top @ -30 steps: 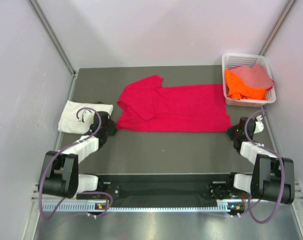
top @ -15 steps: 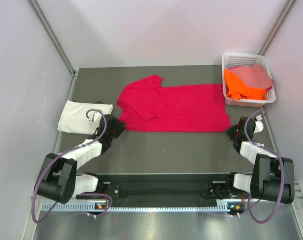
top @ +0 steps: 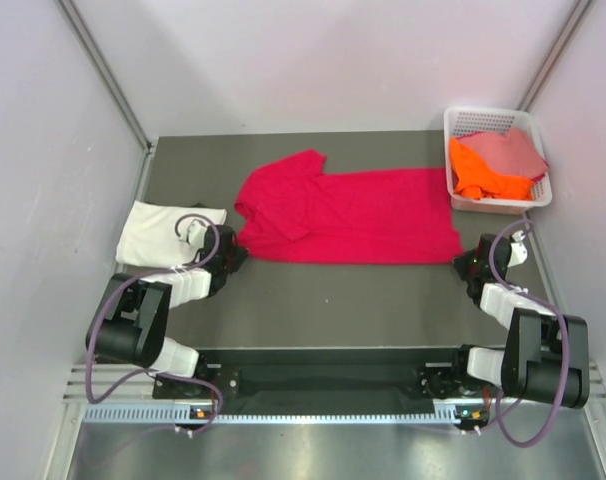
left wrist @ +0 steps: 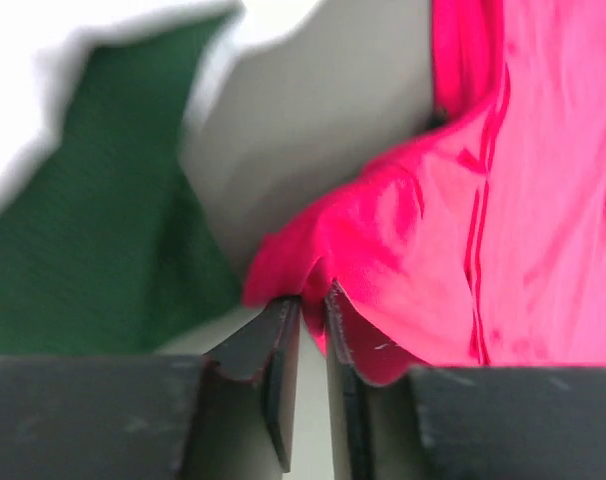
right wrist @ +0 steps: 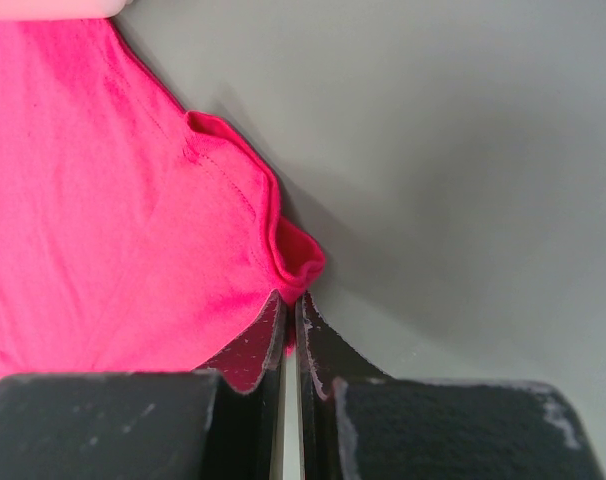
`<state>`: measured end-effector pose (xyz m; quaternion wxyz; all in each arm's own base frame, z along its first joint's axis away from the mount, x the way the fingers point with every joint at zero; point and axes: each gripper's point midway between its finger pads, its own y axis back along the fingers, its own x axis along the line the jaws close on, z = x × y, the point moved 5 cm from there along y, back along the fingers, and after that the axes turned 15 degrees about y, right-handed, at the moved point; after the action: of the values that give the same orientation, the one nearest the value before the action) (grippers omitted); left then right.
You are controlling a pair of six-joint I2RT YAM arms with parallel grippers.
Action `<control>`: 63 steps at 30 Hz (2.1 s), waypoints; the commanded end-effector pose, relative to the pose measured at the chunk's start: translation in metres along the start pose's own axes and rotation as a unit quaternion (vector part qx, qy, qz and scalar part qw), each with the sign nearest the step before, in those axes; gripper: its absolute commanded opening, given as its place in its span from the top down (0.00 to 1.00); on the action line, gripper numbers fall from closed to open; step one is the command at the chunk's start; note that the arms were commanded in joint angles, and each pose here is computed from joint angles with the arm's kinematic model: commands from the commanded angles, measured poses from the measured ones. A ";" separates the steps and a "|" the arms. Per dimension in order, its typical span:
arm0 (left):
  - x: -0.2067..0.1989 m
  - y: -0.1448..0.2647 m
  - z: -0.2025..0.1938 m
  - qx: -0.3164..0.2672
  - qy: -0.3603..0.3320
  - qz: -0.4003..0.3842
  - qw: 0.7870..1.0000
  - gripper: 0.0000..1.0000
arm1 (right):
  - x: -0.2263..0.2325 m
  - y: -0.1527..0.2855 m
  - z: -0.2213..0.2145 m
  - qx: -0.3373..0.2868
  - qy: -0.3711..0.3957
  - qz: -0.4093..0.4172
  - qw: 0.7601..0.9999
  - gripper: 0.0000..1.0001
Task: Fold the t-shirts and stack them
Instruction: Fold the tshirt
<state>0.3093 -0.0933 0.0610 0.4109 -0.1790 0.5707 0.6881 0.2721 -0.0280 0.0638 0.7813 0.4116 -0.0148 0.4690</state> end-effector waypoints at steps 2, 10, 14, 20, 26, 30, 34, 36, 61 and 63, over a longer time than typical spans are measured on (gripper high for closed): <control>-0.004 -0.001 0.040 -0.073 0.005 0.013 0.997 0.81 | 0.004 0.001 0.013 -0.029 -0.008 0.010 1.000 1.00; -0.008 0.029 0.070 -0.125 -0.005 0.008 0.992 0.81 | 0.004 0.003 0.015 -0.033 -0.009 0.009 0.999 1.00; -0.019 0.035 0.058 -0.082 -0.004 -0.029 0.996 0.73 | 0.004 0.002 0.015 -0.032 -0.008 0.010 0.999 1.00; -0.026 0.035 0.025 -0.020 -0.003 -0.063 0.998 0.66 | 0.004 0.002 0.014 -0.030 -0.008 0.011 0.999 1.00; -0.026 0.017 0.013 0.004 -0.002 -0.045 0.999 0.63 | 0.005 0.001 0.014 -0.029 -0.008 0.012 0.999 1.00; -0.022 0.006 0.009 0.012 0.003 -0.033 0.999 0.64 | 0.005 0.001 0.014 -0.028 -0.008 0.013 0.999 1.00; -0.020 -0.003 0.002 0.026 0.012 -0.034 0.999 0.64 | 0.005 0.001 0.013 -0.028 -0.008 0.014 0.999 1.00; -0.017 -0.008 -0.001 0.031 0.012 -0.028 0.999 0.63 | 0.005 0.001 0.013 -0.028 -0.008 0.014 0.999 1.00; -0.113 0.029 0.069 -0.031 -0.013 -0.042 0.999 1.00 | 0.068 0.063 0.105 -0.092 -0.011 0.075 0.993 1.00; -0.131 0.045 0.079 -0.038 -0.033 -0.056 0.997 1.00 | 0.073 0.078 0.115 -0.103 -0.006 0.081 0.991 1.00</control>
<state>0.3674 -0.0820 0.1509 0.4266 -0.1907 0.5643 0.6805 0.2963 -0.0265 0.1654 0.7693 0.3711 -0.0702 0.5153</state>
